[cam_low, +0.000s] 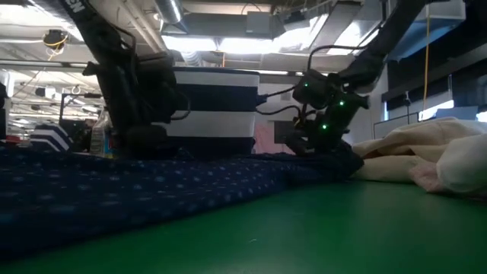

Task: Fold laundry
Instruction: Fold the blue polo shirt

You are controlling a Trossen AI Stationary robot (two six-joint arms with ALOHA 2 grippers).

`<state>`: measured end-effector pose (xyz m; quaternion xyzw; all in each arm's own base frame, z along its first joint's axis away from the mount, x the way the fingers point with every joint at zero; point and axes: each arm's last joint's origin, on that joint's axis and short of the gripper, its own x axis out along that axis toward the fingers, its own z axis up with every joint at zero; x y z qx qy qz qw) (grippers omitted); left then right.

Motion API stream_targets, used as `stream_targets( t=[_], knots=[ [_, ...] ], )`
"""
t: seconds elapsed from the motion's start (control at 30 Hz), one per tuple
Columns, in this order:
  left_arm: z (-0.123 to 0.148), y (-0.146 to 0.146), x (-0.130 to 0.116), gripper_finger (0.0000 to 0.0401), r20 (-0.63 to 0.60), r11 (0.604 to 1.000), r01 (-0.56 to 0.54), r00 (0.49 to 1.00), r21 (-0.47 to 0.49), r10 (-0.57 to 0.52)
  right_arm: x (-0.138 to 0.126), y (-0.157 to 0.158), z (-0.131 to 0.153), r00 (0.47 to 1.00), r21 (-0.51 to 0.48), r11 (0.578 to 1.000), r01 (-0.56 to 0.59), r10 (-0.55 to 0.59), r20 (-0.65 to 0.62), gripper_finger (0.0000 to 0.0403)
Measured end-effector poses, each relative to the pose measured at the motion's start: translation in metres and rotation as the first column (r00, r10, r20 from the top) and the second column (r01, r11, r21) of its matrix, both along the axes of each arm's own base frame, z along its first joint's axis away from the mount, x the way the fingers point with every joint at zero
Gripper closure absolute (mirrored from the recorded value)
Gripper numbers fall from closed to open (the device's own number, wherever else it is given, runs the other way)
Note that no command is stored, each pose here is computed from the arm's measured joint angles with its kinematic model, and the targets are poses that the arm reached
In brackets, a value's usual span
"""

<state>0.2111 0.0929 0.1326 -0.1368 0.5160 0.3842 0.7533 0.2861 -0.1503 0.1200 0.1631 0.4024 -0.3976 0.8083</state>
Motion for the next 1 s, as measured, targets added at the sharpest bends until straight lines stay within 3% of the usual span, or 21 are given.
stream_targets(
  t=[0.17, 0.33, 0.43, 0.6, 0.7, 0.77, 1.0],
  knots=[
    [0.042, 0.010, 0.002, 0.0276, 0.030, 0.992, 0.101, 0.994, 0.074, -0.103, 0.011, -0.010, 0.032, 0.997, -0.060, 0.998, 0.015, -0.010, 0.079, 0.0207],
    [0.095, 0.010, 0.003, 0.0276, 0.145, 0.969, 0.211, 0.963, 0.127, -0.229, 0.024, -0.007, 0.062, 0.977, -0.018, 0.992, -0.122, 0.123, 0.172, 0.0207],
    [0.111, 0.013, 0.002, 0.0275, 0.252, 0.969, 0.225, 0.937, 0.104, -0.244, 0.030, 0.000, 0.075, 0.951, 0.005, 0.978, -0.207, 0.200, 0.235, 0.0207],
    [0.102, 0.028, 0.003, 0.0260, 0.390, 0.963, 0.256, 0.898, -0.081, -0.205, 0.038, 0.015, 0.079, 0.902, 0.062, 0.938, -0.342, 0.309, 0.303, 0.0207],
    [0.088, 0.035, 0.007, 0.0246, 0.389, 0.945, 0.273, 0.902, -0.182, -0.186, 0.041, 0.027, 0.078, 0.858, 0.111, 0.882, -0.458, 0.406, 0.315, 0.0207],
    [0.079, 0.037, 0.011, 0.0238, 0.375, 0.936, 0.279, 0.908, -0.213, -0.186, 0.040, 0.036, 0.074, 0.847, 0.125, 0.853, -0.506, 0.464, 0.260, 0.0207],
    [0.053, 0.031, 0.028, 0.0233, 0.303, 0.902, 0.350, 0.914, -0.253, -0.270, 0.035, 0.042, 0.046, 0.850, 0.040, 0.851, -0.523, 0.525, -0.045, 0.0207]
  ],
)
